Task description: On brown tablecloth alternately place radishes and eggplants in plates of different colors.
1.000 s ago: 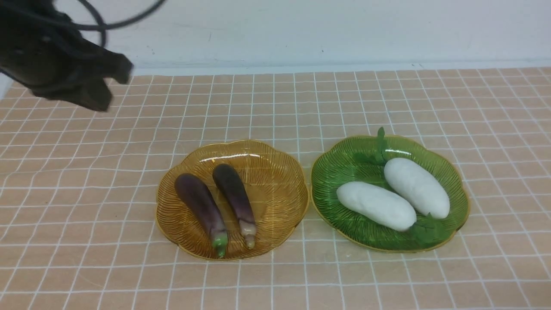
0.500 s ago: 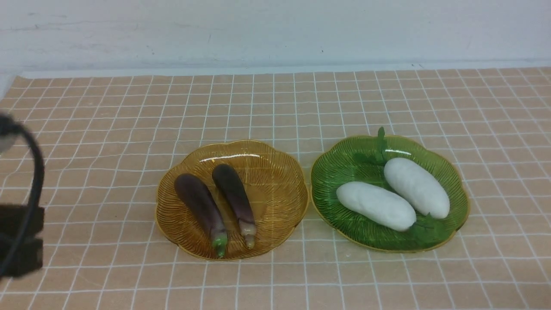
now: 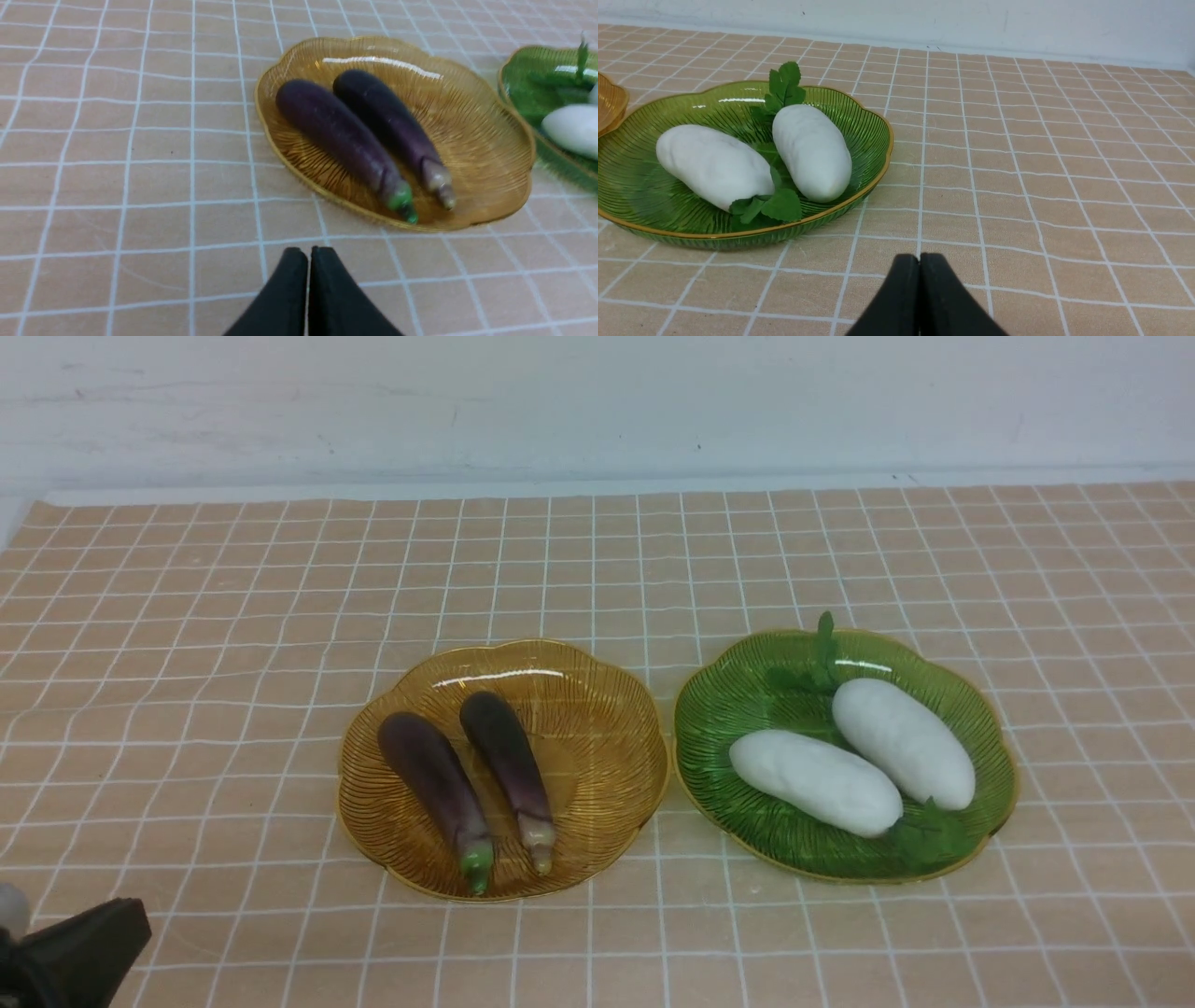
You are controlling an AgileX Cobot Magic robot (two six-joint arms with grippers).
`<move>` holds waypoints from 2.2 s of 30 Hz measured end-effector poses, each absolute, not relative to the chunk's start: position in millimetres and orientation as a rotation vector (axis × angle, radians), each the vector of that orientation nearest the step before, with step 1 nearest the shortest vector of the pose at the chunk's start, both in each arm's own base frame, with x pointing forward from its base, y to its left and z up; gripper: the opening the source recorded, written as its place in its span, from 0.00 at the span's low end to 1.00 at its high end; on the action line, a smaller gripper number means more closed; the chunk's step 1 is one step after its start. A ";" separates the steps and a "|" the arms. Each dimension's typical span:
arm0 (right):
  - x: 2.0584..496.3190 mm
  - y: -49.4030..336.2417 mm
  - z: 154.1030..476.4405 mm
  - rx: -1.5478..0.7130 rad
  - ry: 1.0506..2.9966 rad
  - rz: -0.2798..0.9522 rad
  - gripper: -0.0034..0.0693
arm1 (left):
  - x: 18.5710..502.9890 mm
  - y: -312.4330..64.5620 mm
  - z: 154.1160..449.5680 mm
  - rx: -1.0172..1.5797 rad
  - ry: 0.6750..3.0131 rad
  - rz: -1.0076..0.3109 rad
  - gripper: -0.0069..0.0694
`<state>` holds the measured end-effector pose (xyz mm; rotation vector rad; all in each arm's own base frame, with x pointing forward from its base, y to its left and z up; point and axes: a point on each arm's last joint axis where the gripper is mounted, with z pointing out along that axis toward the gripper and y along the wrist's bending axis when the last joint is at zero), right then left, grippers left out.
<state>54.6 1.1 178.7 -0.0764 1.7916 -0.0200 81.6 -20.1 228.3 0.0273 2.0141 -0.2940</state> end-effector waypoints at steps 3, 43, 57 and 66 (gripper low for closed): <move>54.6 1.1 178.7 -0.082 1.791 -0.024 0.03 | 80.7 -18.6 220.0 0.070 2.029 -0.244 0.09; 54.6 1.1 178.7 -0.083 1.791 -0.025 0.03 | 52.2 -4.2 170.4 0.109 1.877 -0.030 0.09; 54.6 1.1 178.7 -0.083 1.791 -0.025 0.03 | 52.2 -4.2 170.4 0.109 1.877 -0.030 0.09; 54.6 1.1 178.7 -0.083 1.791 -0.025 0.03 | 52.2 -4.2 170.4 0.109 1.877 -0.030 0.09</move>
